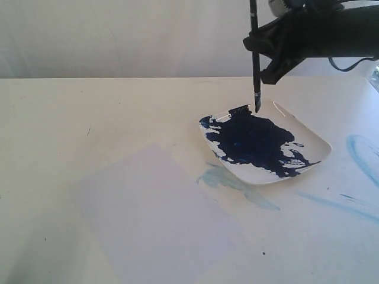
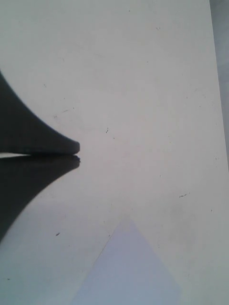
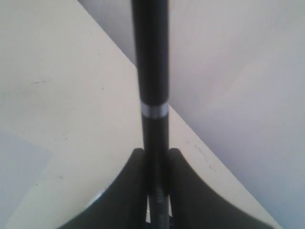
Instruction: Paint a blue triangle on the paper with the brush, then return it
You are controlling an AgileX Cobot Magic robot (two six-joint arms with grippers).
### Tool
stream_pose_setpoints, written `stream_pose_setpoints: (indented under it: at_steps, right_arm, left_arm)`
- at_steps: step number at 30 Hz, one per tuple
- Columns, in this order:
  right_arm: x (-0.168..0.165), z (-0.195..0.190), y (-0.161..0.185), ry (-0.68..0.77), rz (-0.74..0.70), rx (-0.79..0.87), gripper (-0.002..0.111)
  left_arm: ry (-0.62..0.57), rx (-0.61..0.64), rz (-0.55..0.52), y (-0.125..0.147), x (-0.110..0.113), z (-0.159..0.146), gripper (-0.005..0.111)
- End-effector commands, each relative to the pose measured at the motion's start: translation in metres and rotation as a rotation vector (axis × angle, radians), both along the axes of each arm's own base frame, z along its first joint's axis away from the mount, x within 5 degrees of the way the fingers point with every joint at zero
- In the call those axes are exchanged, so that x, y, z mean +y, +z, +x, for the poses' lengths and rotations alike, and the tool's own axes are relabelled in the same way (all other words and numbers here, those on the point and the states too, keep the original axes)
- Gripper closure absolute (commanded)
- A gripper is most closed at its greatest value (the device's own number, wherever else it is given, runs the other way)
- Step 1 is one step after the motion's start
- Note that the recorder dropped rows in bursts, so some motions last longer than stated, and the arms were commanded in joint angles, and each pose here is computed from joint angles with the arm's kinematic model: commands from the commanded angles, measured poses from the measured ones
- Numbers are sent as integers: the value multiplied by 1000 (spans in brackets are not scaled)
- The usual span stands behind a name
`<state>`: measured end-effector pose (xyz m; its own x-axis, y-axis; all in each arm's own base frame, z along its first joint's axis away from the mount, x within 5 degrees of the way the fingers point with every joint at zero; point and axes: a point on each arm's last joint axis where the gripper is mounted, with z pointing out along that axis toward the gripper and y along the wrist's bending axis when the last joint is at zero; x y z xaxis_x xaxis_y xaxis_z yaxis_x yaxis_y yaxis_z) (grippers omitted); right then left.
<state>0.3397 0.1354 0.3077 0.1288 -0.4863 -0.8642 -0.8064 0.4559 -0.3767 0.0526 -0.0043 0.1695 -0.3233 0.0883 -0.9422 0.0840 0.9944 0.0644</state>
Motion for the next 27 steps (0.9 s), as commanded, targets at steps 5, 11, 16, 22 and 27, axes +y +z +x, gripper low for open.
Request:
stream_pose_setpoints:
  at_steps: [5, 11, 16, 22, 27]
  right_arm:
    - [-26, 8, 16, -128, 280, 131, 108]
    - [-31, 14, 7, -164, 316, 203, 108]
    - [-30, 21, -6, -178, 319, 252, 108]
    - [-31, 31, -25, -221, 306, 302, 108]
    - [-33, 40, -43, -290, 312, 367, 108]
  left_arm:
    - [2, -4, -7, -1, 0, 0, 107]
    - [2, -4, -7, -1, 0, 0, 107]
    - [2, -4, -7, -1, 0, 0, 107]
    - [2, -4, -7, -1, 0, 0, 107]
    - [2, -4, -7, -1, 0, 0, 107]
